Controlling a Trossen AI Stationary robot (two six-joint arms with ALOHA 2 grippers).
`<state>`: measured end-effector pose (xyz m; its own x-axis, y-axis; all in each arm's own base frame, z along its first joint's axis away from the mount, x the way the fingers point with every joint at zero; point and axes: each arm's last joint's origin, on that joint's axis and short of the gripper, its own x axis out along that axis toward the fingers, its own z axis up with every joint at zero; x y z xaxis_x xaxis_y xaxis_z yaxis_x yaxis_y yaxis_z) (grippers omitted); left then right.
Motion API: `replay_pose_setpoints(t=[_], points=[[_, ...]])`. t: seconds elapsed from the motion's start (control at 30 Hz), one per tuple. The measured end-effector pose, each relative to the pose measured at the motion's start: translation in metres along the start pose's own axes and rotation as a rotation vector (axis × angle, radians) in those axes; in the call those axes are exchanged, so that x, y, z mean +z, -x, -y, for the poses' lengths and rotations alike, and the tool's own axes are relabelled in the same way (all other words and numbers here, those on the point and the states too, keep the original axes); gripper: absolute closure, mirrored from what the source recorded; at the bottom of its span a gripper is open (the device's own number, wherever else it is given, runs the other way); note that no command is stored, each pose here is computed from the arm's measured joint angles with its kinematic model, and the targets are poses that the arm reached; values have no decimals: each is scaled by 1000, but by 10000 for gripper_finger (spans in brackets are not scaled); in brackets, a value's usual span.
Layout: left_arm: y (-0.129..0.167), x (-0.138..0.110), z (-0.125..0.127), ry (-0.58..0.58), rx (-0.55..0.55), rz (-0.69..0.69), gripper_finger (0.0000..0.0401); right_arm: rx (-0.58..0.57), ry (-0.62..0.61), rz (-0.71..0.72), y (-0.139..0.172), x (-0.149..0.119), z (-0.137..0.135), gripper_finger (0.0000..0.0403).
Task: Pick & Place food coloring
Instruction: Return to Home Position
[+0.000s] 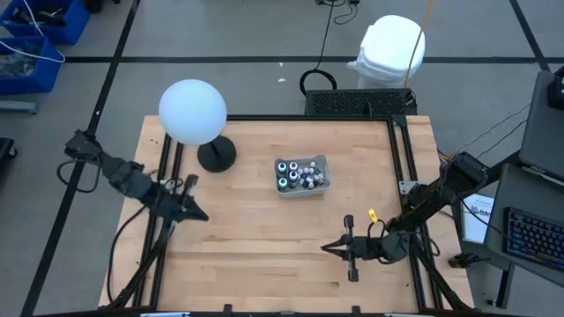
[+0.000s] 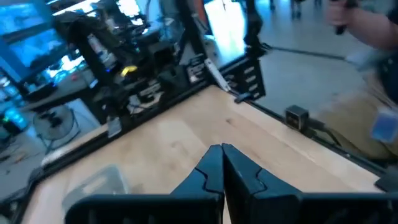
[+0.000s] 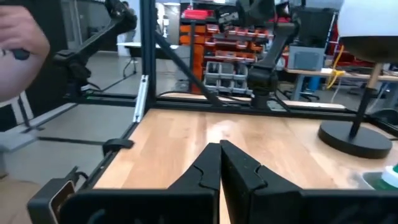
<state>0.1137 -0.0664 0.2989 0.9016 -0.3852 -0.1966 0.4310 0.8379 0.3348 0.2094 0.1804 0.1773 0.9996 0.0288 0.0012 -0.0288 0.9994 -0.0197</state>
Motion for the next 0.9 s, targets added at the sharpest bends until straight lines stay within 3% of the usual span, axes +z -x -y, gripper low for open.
replay_pose_setpoints(t=[0.27,0.4,0.6,0.73,0.9], points=[[15,-40,10,84,-7,142,399,-46,-3,23,-7,9,15,403],[17,-51,13,85,14,148,399,41,-27,13,-3,34,33,403],[17,-55,15,88,24,133,399,-12,-95,-33,16,66,72,403],[17,-56,17,60,49,110,400,51,-123,-64,27,76,91,403],[18,-54,18,0,91,111,400,29,-142,-47,40,87,111,403]])
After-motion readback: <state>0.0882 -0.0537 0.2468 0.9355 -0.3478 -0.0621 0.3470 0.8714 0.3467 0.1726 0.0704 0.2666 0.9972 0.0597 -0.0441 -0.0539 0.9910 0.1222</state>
